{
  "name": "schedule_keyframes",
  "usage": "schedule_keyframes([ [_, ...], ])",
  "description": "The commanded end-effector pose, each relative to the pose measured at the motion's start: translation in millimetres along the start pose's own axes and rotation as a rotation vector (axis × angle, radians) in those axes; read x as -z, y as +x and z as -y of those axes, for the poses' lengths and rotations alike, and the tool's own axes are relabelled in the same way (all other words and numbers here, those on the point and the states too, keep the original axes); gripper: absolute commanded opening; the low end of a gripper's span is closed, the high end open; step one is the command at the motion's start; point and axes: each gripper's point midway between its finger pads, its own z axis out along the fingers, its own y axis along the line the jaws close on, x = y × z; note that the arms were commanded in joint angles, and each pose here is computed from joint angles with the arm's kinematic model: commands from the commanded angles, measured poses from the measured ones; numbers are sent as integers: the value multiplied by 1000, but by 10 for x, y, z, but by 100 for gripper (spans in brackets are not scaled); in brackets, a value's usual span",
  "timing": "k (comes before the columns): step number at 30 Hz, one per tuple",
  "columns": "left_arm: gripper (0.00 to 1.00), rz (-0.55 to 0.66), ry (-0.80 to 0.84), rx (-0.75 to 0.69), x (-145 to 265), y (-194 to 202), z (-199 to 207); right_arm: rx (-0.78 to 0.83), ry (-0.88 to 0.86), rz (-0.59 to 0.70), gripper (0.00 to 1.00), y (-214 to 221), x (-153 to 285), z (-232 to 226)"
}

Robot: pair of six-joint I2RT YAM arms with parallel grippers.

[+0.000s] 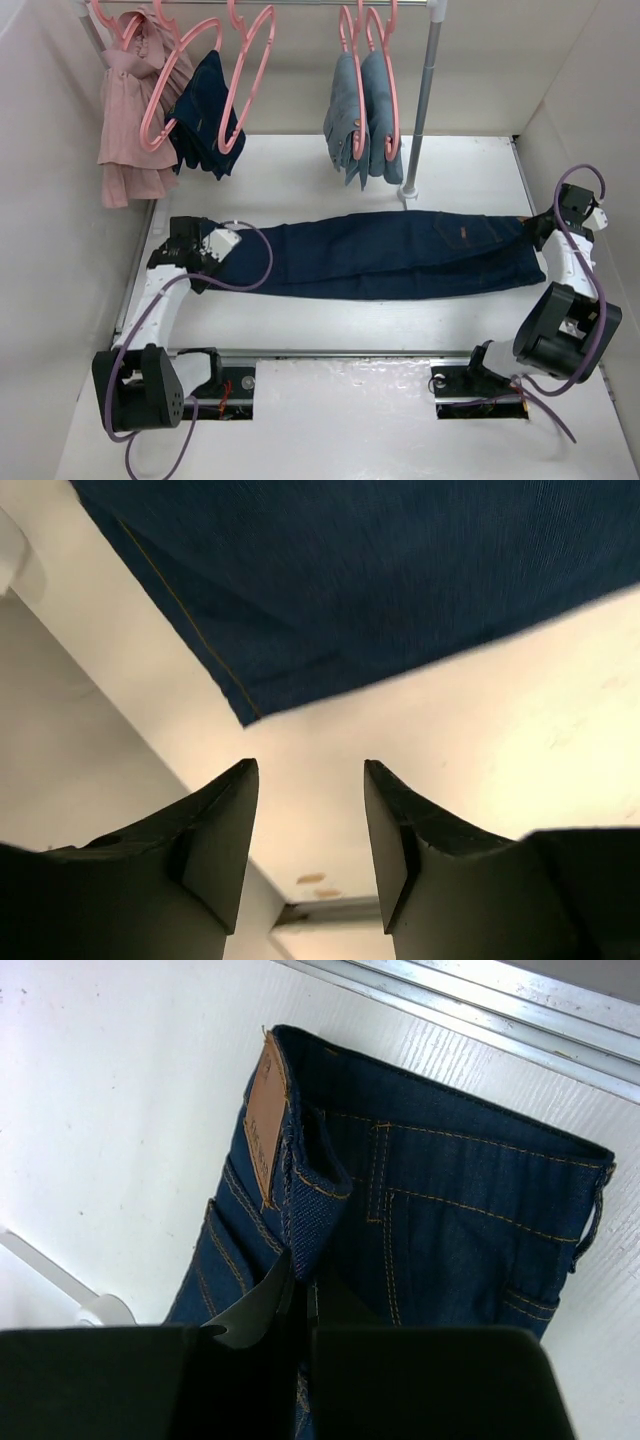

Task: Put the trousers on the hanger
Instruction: Fold the trousers at the center of the board.

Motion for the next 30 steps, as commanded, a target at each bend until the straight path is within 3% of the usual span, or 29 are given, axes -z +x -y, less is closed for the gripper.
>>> schedule_keyframes([
  [1,43,150,15,159,102,-415,-99,0,-42,101,0,-330,174,-160],
  [5,46,200,40,366,16,-637,-154,22,-70,91,0,-317,216,-201],
  [10,68,210,72,599,-161,-625,-304,70,-83,96,0,-297,251,-177],
  [13,71,225,98,645,-212,-707,-424,81,-93,92,0,-263,252,-165],
  [18,71,112,164,675,-528,-660,-365,82,-108,79,0,-224,242,-178],
  [22,47,95,233,656,-628,-671,-255,82,-108,79,0,-238,231,-194],
  [25,5,88,239,634,-606,-659,-254,81,-114,86,0,-255,231,-211],
  [26,0,66,222,626,-609,-607,-266,81,-114,86,0,-255,231,-211],
  [30,0,43,61,596,-289,-598,-696,72,-114,84,0,-223,199,-188],
])
